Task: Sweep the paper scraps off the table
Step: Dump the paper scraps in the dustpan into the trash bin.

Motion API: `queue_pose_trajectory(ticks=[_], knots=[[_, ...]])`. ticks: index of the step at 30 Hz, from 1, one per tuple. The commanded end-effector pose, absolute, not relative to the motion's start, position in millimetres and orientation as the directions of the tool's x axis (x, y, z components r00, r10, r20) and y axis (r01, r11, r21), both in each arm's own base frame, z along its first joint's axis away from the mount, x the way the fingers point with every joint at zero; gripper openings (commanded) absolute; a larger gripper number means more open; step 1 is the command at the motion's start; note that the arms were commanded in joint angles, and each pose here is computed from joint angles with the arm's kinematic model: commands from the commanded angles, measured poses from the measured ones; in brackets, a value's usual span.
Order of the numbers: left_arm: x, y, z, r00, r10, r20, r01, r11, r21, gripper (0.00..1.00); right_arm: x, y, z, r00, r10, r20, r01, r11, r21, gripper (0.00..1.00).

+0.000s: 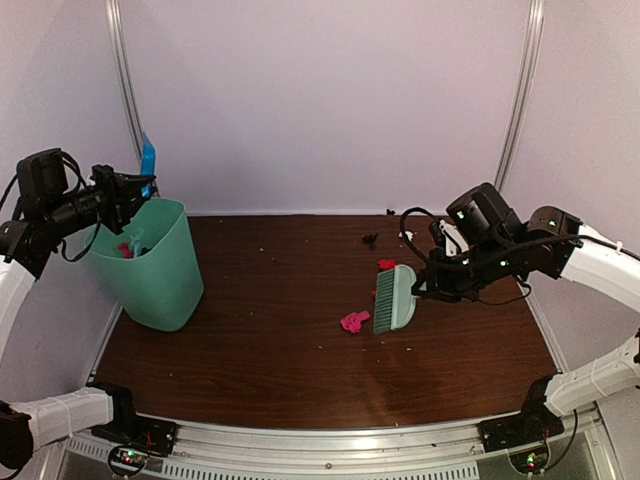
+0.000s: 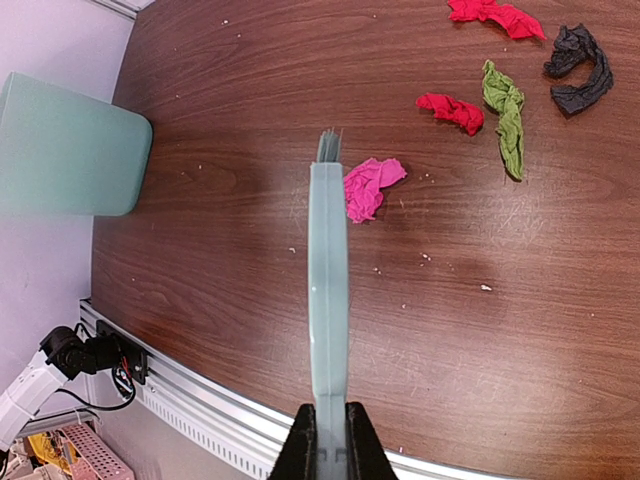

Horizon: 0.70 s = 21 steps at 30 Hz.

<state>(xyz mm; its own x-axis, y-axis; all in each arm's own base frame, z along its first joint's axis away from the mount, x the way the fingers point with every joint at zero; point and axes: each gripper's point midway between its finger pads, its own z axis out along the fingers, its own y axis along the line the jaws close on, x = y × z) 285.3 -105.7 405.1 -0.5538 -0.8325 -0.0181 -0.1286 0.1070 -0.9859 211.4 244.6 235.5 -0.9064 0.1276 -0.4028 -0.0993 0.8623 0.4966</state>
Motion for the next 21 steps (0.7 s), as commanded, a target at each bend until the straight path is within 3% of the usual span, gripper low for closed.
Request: queue_pose_trajectory(ticks=[1, 11, 16, 21], knots=[[291.9, -97.0, 428.6, -0.500, -0.865, 0.051, -0.069, -0.019, -0.997, 0.00, 215.7, 239.1, 240.1, -0.888, 0.161, -0.431, -0.089, 0.859, 0.504, 0.00], [297.1, -89.3, 430.7, -0.449, -0.880, 0.152, -0.085, -0.127, -0.988, 0.00, 214.9, 233.5, 236.6, -0.884, 0.150, -0.443, -0.093, 0.871, 0.482, 0.00], [296.0, -94.6, 444.1, -0.490, -0.834, 0.251, -0.054, -0.259, -0.964, 0.00, 218.9, 234.8, 239.8, -0.876, 0.140, -0.461, -0.108, 0.875, 0.471, 0.00], [297.6, -98.3, 469.2, -0.526, -0.812, 0.252, -0.010, -0.290, -0.957, 0.00, 224.8, 237.8, 242.1, -0.874, 0.127, -0.470, -0.118, 0.882, 0.457, 0.00]])
